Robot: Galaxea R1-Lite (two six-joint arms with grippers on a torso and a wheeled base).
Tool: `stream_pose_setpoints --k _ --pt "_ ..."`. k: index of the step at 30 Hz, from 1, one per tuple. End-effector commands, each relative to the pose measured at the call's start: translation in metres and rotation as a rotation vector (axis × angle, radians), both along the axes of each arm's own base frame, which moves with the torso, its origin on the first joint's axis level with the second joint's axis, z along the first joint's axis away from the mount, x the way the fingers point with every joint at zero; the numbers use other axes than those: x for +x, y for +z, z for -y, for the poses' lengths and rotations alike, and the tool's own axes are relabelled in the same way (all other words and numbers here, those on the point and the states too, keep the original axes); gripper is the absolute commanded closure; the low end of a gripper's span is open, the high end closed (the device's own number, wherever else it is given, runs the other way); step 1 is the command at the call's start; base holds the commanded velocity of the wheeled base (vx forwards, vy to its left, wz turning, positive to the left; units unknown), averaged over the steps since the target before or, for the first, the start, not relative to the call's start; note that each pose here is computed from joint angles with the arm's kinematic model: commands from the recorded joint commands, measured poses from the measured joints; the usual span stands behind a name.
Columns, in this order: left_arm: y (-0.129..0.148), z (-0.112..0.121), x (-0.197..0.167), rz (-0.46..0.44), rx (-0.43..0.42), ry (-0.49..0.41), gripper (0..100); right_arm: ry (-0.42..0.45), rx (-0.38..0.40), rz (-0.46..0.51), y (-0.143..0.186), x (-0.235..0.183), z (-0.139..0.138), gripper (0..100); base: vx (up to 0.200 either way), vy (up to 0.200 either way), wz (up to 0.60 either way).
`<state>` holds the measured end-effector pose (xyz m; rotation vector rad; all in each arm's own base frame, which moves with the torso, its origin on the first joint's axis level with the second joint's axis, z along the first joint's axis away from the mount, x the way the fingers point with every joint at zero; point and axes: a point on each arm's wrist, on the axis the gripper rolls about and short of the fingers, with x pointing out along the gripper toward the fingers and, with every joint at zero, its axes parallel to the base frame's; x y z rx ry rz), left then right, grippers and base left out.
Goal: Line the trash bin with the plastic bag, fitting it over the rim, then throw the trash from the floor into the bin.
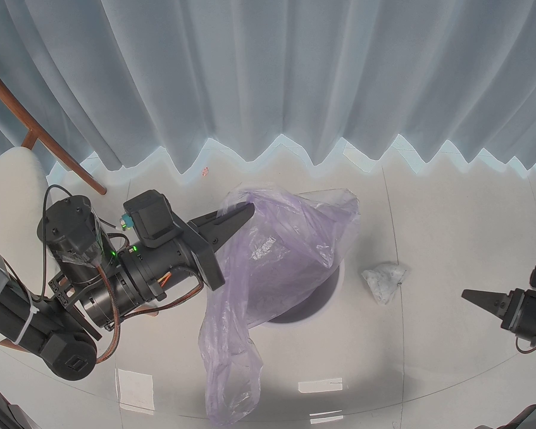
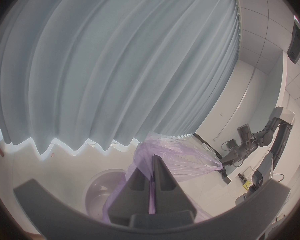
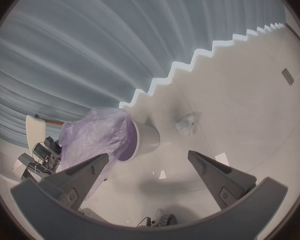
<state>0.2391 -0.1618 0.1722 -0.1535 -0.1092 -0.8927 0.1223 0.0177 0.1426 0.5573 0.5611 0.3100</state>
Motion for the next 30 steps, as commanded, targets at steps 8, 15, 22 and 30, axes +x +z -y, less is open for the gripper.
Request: stream_pose_setpoints --k 8,15,22,30 --pt "-0.001 -0.009 0.009 0.002 0.003 0.033 100 0.081 -0.051 -0.161 -0.066 0.070 -0.028 0 0.000 0.000 0.00" --pt "-0.002 -0.009 0.009 -0.002 0.003 0.033 100 -0.010 -0.054 0.072 -0.083 0.116 -0.035 0 0.000 0.000 0.00" --pt "-0.002 -0.010 0.010 -0.002 0.003 0.034 100 -0.120 -0.149 0.243 -0.100 0.155 -0.040 0 0.000 0.000 0.00" --pt "-0.001 -0.010 0.009 0.001 0.002 0.034 100 -0.117 -0.118 0.405 -0.077 0.186 -0.053 0 0.000 0.000 0.00"
